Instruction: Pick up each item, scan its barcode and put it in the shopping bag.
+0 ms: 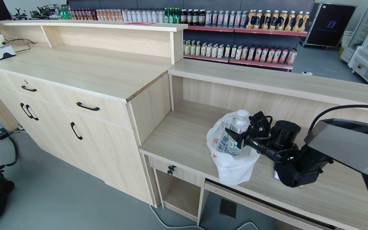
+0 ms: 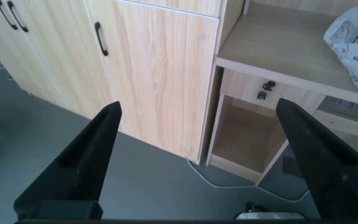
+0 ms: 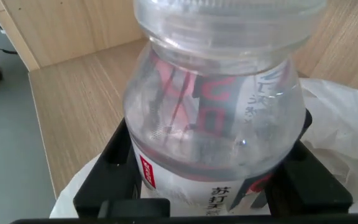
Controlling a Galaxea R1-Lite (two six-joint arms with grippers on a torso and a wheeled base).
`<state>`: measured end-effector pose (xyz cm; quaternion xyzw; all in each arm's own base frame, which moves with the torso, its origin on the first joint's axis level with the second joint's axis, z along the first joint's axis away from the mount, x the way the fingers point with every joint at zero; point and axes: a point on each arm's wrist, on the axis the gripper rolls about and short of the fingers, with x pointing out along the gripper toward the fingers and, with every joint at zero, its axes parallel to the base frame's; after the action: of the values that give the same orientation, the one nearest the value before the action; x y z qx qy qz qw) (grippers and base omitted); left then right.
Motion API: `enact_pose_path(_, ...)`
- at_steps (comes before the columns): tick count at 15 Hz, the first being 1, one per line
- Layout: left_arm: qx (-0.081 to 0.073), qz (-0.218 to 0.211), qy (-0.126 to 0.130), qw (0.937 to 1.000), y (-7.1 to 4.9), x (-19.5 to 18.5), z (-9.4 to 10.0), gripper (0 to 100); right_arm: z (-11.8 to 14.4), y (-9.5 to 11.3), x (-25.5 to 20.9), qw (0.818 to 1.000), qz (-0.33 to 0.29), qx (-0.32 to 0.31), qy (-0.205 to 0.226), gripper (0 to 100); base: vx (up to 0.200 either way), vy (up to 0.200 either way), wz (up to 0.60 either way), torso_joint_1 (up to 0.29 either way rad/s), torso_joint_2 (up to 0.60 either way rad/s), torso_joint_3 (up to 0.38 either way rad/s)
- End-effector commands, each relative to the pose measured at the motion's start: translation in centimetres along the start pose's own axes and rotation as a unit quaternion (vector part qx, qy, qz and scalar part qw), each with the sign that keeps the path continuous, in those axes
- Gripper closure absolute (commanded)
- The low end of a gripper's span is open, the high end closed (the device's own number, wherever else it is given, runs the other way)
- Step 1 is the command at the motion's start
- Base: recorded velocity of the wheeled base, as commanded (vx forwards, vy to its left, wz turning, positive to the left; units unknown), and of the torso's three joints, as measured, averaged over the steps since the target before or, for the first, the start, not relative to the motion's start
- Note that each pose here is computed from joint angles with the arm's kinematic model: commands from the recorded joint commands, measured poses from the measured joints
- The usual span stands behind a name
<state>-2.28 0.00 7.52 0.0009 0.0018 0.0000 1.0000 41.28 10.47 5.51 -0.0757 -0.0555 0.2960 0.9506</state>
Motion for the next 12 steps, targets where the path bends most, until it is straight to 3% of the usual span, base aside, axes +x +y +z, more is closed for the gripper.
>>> enact_pose_path(1, 0.0, 0.0, 0.0, 1.0, 0.0, 0.0, 0.0, 0, -2.2, 0.2, 0.3, 1.0, 0.003, 0.006, 0.019, 100, 0.0, 0.0, 0.0, 0.0, 0.0, 0.0)
enact_pose_path(4, 0.0, 0.0, 0.0, 1.0, 0.0, 0.0, 0.0, 0, -3.8, 0.3, 0.1, 0.999, 0.004, 0.013, 0.037, 100, 0.0, 0.0, 0.0, 0.0, 0.0, 0.0)
enact_pose_path(12, 0.0, 0.0, 0.0, 1.0, 0.0, 0.0, 0.0, 0, -5.1, 0.3, 0.1, 0.998, 0.004, 0.02, 0.052, 100, 0.0, 0.0, 0.0, 0.0, 0.0, 0.0)
